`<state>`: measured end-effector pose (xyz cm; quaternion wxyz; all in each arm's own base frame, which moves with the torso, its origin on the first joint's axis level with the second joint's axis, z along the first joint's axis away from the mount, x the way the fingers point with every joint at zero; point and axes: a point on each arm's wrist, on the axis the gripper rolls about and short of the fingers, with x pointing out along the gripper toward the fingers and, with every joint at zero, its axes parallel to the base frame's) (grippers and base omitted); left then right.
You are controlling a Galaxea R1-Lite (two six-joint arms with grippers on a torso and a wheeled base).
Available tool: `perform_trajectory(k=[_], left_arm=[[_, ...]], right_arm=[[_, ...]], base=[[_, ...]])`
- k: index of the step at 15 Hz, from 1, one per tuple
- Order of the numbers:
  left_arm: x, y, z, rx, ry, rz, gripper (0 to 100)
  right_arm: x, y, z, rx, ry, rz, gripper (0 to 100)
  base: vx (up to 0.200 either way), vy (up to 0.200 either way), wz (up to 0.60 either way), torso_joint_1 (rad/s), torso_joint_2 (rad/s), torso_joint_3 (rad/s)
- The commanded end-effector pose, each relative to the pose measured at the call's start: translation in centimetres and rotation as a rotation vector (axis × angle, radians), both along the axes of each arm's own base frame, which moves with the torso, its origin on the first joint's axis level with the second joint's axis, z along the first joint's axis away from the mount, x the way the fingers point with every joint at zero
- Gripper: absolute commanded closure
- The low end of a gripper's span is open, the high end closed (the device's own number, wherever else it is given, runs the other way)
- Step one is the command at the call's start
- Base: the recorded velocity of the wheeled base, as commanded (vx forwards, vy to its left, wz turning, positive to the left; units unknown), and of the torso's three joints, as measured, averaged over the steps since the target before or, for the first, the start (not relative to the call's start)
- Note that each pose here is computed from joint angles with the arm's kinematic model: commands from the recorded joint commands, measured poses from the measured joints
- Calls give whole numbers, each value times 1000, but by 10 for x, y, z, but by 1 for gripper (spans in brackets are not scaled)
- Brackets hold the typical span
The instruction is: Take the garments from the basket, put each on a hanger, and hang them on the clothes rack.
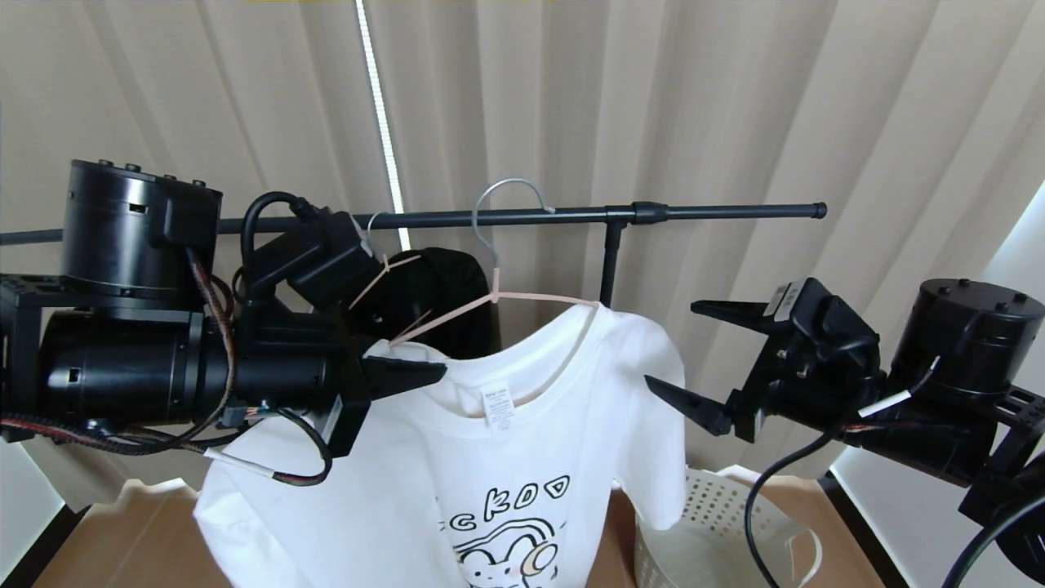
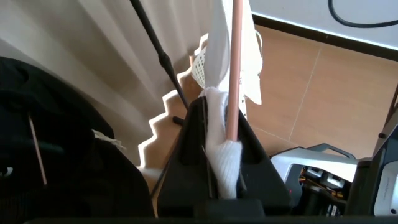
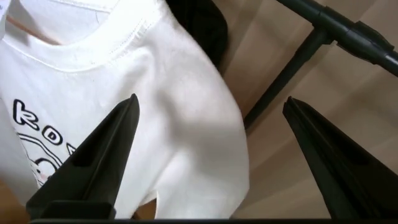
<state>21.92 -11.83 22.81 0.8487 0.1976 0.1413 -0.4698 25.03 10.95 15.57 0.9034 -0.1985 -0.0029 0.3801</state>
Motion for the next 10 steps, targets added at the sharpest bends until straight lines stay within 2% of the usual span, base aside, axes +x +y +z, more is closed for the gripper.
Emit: perform_trajectory(k=[1, 9, 10], left_arm=[[-10, 7, 5, -11, -20, 9, 100], [-28, 16, 7, -24, -39, 12, 100], [-31, 17, 9, -28, -47, 12, 100]], right_arm=[[3, -7, -7, -26, 9, -15, 0], [18, -4, -32, -86, 63, -15, 0], [23, -2, -41, -94, 84, -15, 0]], base=[[0, 0, 0, 0, 0, 0], [0, 0, 0, 0, 0, 0], [0, 0, 0, 0, 0, 0]])
